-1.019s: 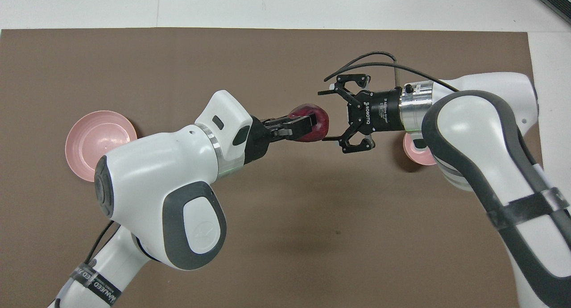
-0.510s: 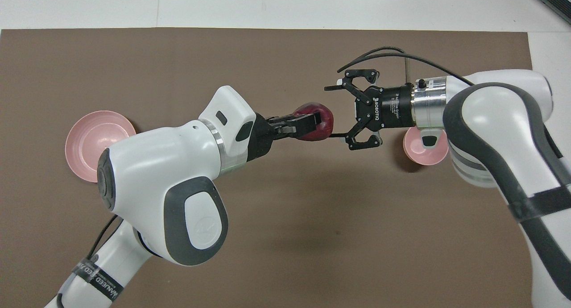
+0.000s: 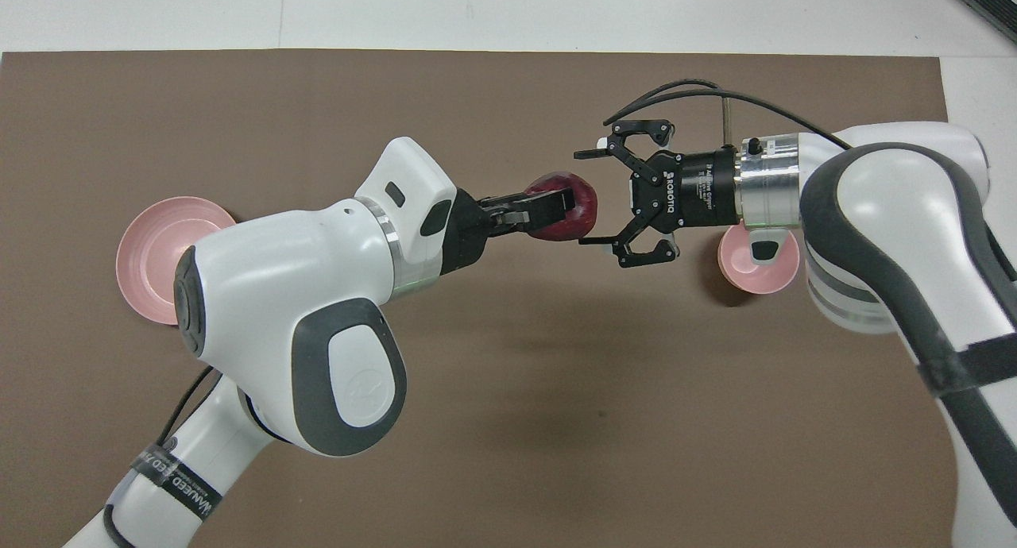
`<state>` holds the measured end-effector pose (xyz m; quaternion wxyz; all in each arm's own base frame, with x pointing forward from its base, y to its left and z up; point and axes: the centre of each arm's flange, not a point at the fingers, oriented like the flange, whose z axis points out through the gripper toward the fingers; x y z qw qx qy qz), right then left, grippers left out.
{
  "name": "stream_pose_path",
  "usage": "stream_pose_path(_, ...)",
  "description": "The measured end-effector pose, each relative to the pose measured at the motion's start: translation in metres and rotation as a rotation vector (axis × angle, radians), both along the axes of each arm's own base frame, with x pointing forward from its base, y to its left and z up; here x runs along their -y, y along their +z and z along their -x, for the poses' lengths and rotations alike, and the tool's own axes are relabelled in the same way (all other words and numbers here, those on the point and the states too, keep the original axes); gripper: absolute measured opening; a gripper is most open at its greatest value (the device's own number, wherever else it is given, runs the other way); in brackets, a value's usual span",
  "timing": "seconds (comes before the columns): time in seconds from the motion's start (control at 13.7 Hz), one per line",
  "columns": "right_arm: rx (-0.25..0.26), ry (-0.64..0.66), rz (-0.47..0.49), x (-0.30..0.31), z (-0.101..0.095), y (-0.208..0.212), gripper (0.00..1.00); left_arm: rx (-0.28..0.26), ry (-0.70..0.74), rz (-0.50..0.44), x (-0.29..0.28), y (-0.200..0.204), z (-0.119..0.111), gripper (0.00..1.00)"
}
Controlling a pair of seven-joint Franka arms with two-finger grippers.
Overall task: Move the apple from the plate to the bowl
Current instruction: 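Close the right gripper on the apple held by the left gripper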
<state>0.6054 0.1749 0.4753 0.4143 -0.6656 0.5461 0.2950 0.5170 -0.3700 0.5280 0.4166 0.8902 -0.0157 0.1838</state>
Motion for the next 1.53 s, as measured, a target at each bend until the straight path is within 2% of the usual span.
stream_pose_path(0.66, 0.004, 0.036, -0.003, -0.020, 0.008, 0.004, 0.99, -0.026, -0.002, 0.008, 0.008, -0.002, 0.004, 0.63)
stream_pose_path(0.73, 0.000, 0.041, -0.003, -0.022, 0.010, 0.003, 0.91, -0.024, 0.002, 0.010, 0.009, -0.002, 0.005, 0.63)
stream_pose_path(0.8, -0.006, 0.038, -0.003, -0.022, 0.010, 0.003, 0.77, -0.024, 0.004, 0.009, 0.008, -0.002, 0.004, 0.63)
stream_pose_path(1.17, -0.030, 0.027, -0.002, -0.020, 0.010, 0.003, 0.77, -0.035, 0.010, 0.016, 0.010, -0.002, 0.003, 0.63)
stream_pose_path(1.24, -0.027, 0.030, 0.010, -0.019, 0.010, 0.002, 0.77, -0.038, 0.012, 0.017, 0.010, -0.002, 0.003, 0.68)
stream_pose_path(1.46, -0.014, 0.046, 0.078, -0.008, 0.008, -0.002, 0.75, -0.047, 0.026, 0.030, 0.010, 0.004, 0.002, 0.99)
stream_pose_path(1.53, -0.010, 0.047, 0.086, -0.006, 0.008, -0.002, 0.75, -0.058, 0.037, 0.035, 0.009, 0.005, 0.002, 0.99)
